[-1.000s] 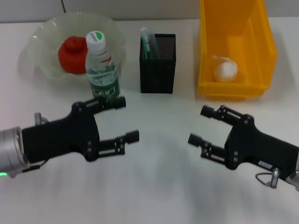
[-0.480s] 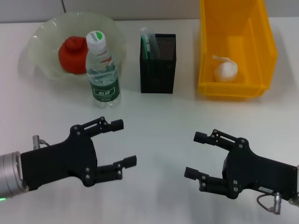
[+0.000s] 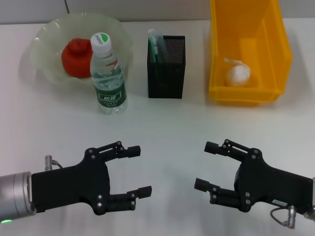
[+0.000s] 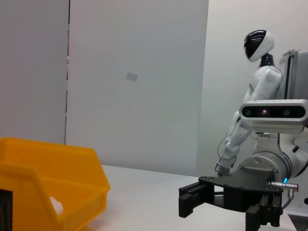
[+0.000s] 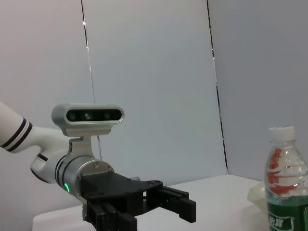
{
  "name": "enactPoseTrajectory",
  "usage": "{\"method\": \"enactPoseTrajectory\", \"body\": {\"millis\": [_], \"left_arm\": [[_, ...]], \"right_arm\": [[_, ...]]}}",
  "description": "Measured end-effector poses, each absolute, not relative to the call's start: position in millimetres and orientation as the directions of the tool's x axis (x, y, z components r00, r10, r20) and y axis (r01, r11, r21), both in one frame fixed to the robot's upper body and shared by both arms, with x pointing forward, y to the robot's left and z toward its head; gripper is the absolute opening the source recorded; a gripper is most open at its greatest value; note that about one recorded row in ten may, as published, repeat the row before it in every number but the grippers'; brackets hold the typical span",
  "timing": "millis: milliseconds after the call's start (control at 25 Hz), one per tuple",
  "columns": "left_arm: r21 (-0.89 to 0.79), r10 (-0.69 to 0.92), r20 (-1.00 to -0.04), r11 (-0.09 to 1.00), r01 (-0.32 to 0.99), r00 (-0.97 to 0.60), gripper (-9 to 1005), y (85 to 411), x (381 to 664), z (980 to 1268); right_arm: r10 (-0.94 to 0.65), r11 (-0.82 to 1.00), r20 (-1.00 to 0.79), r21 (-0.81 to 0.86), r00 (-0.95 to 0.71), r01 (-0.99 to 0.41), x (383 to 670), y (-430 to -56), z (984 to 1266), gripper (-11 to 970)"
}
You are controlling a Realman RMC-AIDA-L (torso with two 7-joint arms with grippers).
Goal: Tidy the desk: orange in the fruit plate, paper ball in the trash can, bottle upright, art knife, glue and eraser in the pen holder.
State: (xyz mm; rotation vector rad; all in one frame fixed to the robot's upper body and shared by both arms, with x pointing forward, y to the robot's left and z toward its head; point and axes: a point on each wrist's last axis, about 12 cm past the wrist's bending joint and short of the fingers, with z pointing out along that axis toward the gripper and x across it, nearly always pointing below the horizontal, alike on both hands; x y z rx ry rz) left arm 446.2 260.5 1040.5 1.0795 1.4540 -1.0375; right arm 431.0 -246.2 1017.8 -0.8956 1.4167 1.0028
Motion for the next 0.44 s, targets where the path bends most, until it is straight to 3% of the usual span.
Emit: {"method": "enactPoseTrajectory", "body": {"millis": [440], "left_arm": [[-0.071,0.105,-0.99,0.238,0.969,-0.098,815,261.5,444.7,1039.6]], "right_arm": [[0.018,0.348,-0.997,0.082,-0.081,-0.934,432.1,-245.6,1018.1,783]]}}
